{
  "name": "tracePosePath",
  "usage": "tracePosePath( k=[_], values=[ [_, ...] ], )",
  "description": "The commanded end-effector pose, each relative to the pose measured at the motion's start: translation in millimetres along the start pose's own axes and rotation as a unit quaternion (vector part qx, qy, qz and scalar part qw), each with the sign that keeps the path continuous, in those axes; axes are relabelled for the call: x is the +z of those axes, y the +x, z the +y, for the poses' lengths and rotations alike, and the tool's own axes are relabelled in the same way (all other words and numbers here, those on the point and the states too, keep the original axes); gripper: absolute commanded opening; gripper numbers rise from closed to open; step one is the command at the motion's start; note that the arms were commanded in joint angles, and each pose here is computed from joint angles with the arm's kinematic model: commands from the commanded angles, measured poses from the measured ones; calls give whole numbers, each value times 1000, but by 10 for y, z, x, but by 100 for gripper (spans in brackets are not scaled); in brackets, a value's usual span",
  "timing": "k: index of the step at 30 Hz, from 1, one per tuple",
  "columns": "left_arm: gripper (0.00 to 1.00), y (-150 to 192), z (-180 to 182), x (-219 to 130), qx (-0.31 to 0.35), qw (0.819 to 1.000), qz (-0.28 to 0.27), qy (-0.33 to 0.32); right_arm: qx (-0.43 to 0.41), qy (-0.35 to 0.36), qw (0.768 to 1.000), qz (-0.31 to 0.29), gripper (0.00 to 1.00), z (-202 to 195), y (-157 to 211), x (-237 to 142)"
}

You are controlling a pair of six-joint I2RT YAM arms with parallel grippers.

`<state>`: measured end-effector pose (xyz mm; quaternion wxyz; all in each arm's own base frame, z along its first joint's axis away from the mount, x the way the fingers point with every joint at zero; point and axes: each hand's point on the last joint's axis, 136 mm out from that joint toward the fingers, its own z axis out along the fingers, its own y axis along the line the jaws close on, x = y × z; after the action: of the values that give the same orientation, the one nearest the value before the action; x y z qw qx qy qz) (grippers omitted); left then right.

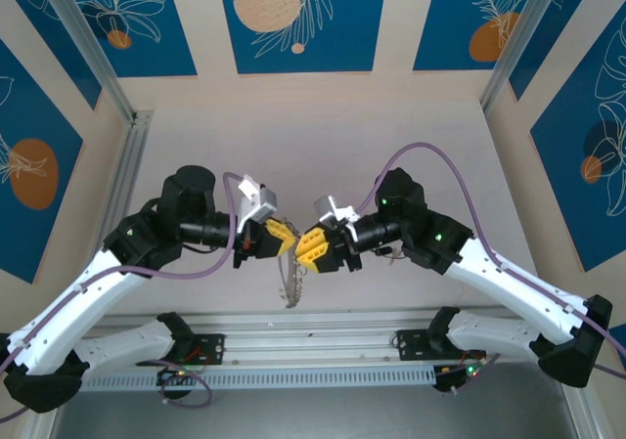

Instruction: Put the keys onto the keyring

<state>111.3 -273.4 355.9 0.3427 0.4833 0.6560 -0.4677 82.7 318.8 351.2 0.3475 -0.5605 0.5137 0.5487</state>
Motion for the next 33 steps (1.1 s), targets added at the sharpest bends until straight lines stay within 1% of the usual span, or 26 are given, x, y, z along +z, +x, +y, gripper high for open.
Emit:
tracePosePath(
  k=[1, 5, 7, 10, 26, 33],
  values=[
    [0, -172, -168, -74, 39, 999, -20, 23, -9, 13, 1000, 2, 20, -39, -56, 8],
    [0, -161, -172, -89, 42, 999, -15, 20, -9, 27, 1000, 12, 19, -63, -26, -30],
    [0, -160, -173, -93, 42, 999, -13, 20, -9, 37, 999, 12, 25, -66, -16, -75],
    [0, -153, -182, -87, 42, 999, -10, 24, 1, 52, 999, 8, 29, -111, 28, -136],
    [0, -151, -214, -25, 41, 998, 9, 46, 10, 48, 999, 2, 29, -216, -8, -101],
    [0, -154, -212, -19, 41, 998, 24, 47, 18, 69, 997, 1, 29, -335, -13, -141]
  ],
)
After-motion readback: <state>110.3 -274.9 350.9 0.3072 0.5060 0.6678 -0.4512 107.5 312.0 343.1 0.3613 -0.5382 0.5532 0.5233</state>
